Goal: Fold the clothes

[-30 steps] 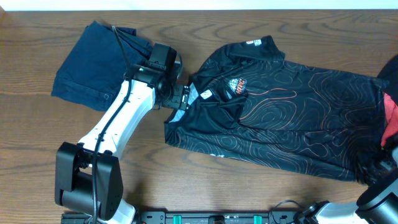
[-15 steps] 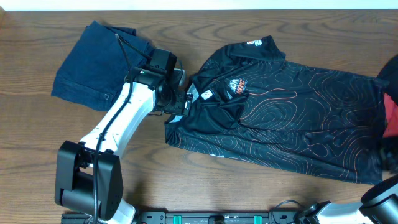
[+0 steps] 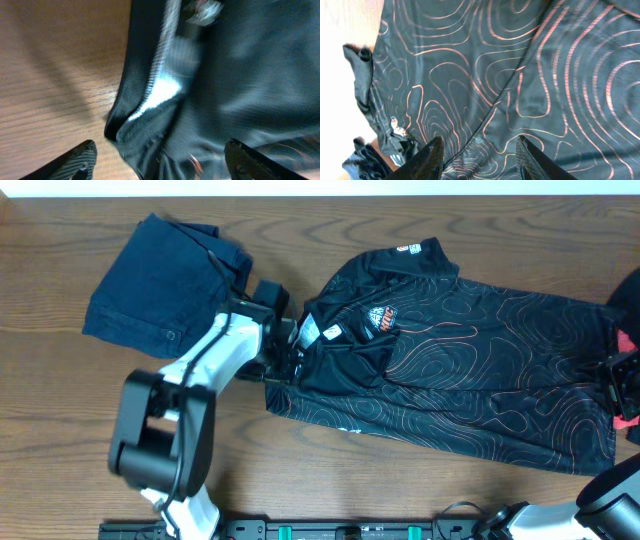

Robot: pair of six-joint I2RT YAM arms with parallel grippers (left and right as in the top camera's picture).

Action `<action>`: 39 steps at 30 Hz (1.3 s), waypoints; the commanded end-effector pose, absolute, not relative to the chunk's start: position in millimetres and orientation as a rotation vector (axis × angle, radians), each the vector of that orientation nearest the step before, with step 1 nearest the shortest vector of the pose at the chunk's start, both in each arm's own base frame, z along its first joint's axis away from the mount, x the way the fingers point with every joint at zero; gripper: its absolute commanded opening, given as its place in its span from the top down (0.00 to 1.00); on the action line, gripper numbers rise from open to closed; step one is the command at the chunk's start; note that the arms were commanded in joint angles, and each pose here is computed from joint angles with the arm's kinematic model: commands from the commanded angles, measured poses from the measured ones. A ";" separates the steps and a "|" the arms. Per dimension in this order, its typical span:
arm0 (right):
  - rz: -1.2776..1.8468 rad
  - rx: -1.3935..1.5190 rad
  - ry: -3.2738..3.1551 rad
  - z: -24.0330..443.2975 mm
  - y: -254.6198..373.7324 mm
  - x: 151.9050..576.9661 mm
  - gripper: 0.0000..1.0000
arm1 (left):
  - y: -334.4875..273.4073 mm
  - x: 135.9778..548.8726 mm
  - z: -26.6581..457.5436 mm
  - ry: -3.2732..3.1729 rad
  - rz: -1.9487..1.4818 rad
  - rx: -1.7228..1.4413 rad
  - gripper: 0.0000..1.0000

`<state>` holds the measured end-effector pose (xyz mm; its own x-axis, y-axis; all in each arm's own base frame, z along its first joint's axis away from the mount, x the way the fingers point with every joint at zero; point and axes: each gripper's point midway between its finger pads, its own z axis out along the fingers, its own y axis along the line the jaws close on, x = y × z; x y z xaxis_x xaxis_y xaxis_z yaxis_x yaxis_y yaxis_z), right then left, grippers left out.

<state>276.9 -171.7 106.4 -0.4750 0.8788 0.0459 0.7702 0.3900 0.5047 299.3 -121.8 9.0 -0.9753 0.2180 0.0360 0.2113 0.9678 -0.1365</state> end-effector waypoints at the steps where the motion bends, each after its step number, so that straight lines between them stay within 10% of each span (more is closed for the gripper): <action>1: 0.731 1.374 2.436 112.9 -162.6 286.6 0.54 | -111.1 292.5 -10.8 -3.012 0.110 -0.340 0.28; 4: 0.735 1.371 2.443 112.7 -160.3 286.9 0.54 | -105.4 276.0 -24.1 -2.922 0.074 -0.318 0.74; 8: 0.740 1.378 2.447 112.5 -159.2 285.5 0.54 | -95.9 250.9 -22.7 -2.810 0.031 -0.261 0.94; 24: 0.702 1.338 2.420 113.8 -168.4 293.8 0.53 | -39.6 191.5 26.8 -2.539 -0.205 -0.067 0.94; 31: 0.663 1.256 2.379 118.2 -176.9 311.1 0.48 | -29.8 207.5 49.4 -2.672 -0.078 0.108 0.47; 39: 0.677 1.004 2.347 133.6 -157.1 356.6 0.41 | -62.9 254.2 88.4 -2.868 0.199 0.117 0.41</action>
